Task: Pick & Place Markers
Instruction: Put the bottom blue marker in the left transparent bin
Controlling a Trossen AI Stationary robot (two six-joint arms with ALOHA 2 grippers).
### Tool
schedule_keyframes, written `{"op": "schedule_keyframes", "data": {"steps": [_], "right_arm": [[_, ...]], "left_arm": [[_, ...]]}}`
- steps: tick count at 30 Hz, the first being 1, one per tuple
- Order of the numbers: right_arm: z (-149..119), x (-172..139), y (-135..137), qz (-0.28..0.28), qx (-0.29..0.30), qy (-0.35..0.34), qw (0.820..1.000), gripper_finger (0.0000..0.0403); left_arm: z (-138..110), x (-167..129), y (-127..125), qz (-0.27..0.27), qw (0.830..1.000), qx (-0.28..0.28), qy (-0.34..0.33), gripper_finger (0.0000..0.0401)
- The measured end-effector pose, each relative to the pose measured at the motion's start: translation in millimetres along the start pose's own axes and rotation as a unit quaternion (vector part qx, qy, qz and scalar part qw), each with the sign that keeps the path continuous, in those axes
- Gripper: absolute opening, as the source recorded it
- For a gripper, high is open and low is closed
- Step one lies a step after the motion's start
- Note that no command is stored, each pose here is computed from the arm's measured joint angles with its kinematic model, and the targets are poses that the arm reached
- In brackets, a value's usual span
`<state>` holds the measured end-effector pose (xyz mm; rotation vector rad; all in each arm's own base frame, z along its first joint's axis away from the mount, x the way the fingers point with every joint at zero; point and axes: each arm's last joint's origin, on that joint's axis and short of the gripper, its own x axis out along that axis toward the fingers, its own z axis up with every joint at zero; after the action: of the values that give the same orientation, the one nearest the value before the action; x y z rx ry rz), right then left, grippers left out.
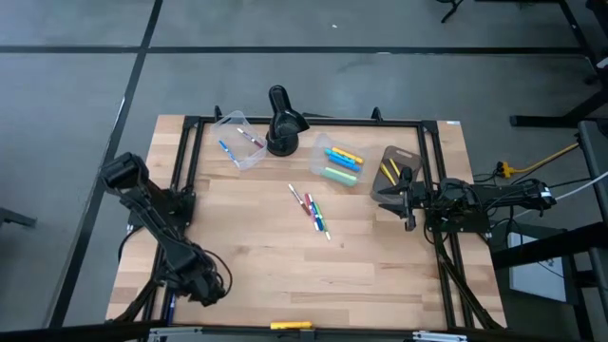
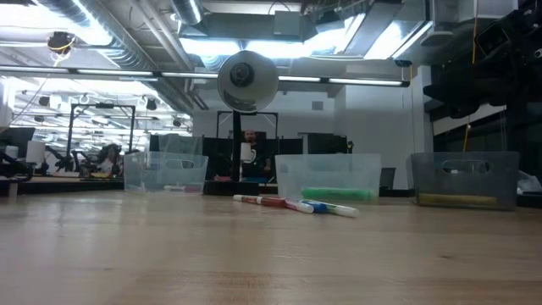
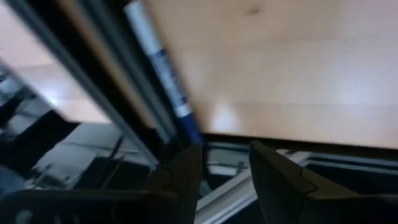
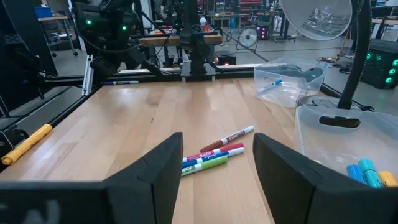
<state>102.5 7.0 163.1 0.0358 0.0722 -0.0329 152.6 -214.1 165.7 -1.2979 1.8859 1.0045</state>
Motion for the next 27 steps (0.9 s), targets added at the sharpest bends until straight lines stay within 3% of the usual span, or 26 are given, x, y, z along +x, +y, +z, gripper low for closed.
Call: {"op": "schedule_keyframes", "data": {"steps": [14, 27], "right_arm": [[0.0, 0.0, 0.0, 0.0, 0.0, 0.0, 1.0, 0.0194], [-0.1, 0.0, 0.5, 0.009, 0.0, 0.001, 1.0, 0.0194]], "left_arm": [[2.9, 22.7, -2.8, 0.06, 0.998, -0.014, -0.007, 0.0129], [13.3, 37.6, -0.8, 0.059, 0.998, -0.018, -0.029, 0.0129]]}}
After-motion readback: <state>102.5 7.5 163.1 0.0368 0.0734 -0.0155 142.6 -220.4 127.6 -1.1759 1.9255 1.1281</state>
